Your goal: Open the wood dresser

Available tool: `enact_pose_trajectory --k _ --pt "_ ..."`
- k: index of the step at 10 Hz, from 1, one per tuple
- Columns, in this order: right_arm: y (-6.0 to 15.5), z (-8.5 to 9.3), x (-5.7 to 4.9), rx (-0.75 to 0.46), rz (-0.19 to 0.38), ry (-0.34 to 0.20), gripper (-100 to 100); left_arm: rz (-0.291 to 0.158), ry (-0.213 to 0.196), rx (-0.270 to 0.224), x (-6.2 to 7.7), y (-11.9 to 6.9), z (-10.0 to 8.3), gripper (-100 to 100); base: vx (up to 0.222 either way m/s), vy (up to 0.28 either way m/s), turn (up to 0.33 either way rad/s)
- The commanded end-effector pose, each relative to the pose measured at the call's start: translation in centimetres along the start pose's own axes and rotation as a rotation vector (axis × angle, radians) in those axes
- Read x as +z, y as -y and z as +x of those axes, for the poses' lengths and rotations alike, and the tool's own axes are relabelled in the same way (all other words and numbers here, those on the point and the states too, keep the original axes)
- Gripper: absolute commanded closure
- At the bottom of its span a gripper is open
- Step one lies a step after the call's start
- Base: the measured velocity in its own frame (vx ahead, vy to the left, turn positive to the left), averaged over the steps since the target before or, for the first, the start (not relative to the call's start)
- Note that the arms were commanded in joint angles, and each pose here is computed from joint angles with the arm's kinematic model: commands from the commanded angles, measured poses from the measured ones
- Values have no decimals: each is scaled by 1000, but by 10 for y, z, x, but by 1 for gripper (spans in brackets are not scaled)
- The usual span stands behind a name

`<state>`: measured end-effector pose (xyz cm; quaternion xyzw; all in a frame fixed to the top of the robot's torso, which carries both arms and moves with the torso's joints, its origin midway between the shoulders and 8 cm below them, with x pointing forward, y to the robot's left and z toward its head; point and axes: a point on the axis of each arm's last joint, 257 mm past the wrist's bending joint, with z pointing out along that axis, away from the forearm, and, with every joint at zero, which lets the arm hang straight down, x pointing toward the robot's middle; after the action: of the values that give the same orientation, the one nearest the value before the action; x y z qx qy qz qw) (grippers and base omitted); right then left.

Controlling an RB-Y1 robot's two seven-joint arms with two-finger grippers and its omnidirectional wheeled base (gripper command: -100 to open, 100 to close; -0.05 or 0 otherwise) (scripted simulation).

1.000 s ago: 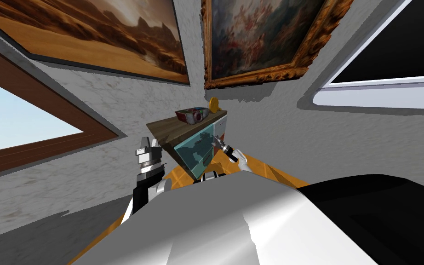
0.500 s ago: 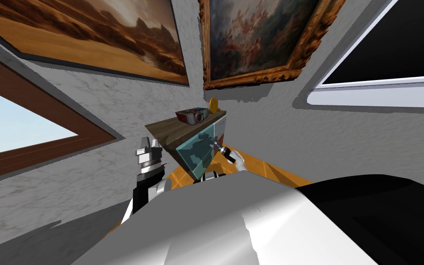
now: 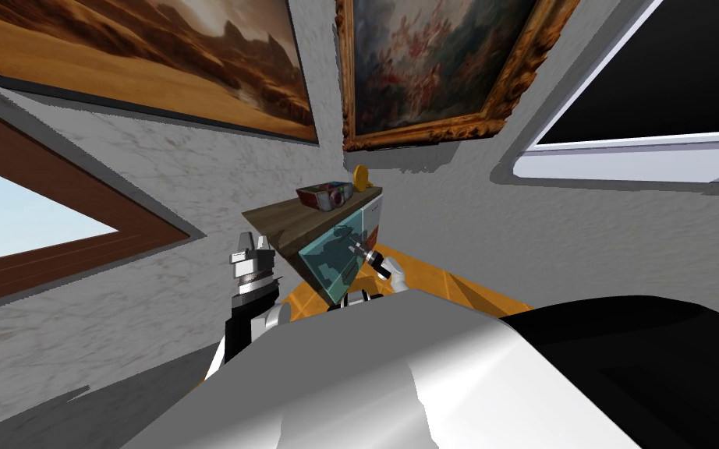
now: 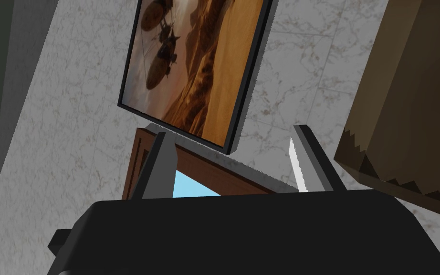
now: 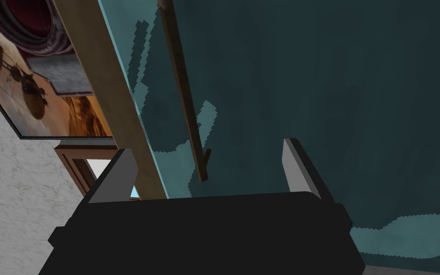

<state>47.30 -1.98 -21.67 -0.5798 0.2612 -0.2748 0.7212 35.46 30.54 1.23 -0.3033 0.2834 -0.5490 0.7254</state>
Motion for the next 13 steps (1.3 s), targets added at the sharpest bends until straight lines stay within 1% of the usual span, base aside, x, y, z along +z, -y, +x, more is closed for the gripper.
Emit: enact_pose_trajectory --k 1,2,3,4,10,11,13 --pt "2 -7 6 7 12 3 -100 0 0 0 0 0 0 0 0 0 0" --pt "10 -1 16 5 13 -2 -100 0 0 1 0 0 0 0 -3 5 -8" --pt "6 -4 11 4 13 3 -100 0 0 1 0 0 0 0 0 0 0" --pt "7 -3 12 5 13 1 100 -1 0 1 0 0 0 0 0 0 0" --pt "11 0 12 6 12 12 100 0 1 2 0 0 -1 0 -110 -107 -22" --pt "8 8 4 -20 -10 13 -100 0 1 2 0 0 -1 0 -13 -8 3" --pt "4 18 -5 -58 -38 15 -100 0 1 1 0 0 -1 0 5 22 0"
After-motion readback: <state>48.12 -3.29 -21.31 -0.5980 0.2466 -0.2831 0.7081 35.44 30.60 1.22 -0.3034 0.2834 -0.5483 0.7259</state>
